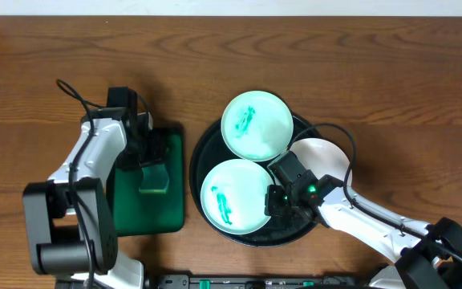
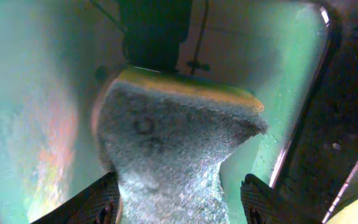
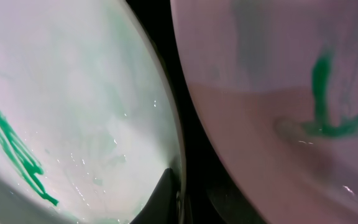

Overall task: Clean dirty plates on tray and stack at the side
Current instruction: 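Lower the left gripper onto the green sponge and grasp it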

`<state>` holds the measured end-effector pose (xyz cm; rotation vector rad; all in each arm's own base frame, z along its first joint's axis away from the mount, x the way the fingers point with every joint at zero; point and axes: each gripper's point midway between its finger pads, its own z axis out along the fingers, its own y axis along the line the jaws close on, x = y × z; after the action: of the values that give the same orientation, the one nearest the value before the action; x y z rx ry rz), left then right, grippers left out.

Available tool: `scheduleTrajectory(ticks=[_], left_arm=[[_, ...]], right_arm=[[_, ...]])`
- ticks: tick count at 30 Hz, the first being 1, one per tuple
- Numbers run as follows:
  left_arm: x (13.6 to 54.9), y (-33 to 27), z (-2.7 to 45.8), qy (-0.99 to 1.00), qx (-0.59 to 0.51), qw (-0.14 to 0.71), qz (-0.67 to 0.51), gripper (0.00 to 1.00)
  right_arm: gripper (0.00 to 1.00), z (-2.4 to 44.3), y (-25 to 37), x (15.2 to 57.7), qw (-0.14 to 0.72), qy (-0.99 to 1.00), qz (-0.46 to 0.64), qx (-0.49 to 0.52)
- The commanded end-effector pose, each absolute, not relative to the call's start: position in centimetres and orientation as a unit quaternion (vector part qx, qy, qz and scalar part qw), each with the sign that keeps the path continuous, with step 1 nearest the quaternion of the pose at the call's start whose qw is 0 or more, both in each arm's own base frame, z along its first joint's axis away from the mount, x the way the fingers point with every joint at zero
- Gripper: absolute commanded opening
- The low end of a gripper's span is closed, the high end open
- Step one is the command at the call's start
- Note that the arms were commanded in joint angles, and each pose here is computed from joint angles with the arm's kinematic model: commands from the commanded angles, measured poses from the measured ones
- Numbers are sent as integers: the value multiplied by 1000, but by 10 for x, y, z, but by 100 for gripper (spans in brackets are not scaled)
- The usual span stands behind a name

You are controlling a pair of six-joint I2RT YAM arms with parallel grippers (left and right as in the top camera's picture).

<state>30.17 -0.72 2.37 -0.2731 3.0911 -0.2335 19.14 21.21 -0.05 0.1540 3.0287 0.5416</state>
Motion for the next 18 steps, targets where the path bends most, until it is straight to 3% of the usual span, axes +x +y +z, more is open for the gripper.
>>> scheduleTrajectory(ticks=[1,5,8,10,11,18], left_arm=[[292,-12,7,993,-82,-17,-86,64],[290,-12,-5,992,-84,-34,-85,60],[291,-11,-7,992,-83,-32,-84,27],[293,-11,-6,993,-83,-28,-84,19],[294,-11,-5,993,-83,-26,-84,9],[302,-10,15,993,-87,9,-85,7]], right_arm=[[1,-16,211,164,-16,986,166,14],[1,-16,211,164,-16,986,166,14],[1,-16,211,164,-16,986,166,14],[1,-16,211,164,-16,986,166,13],[1,-16,211,164,-16,986,166,13],[1,-16,212,165,-15,986,168,13]])
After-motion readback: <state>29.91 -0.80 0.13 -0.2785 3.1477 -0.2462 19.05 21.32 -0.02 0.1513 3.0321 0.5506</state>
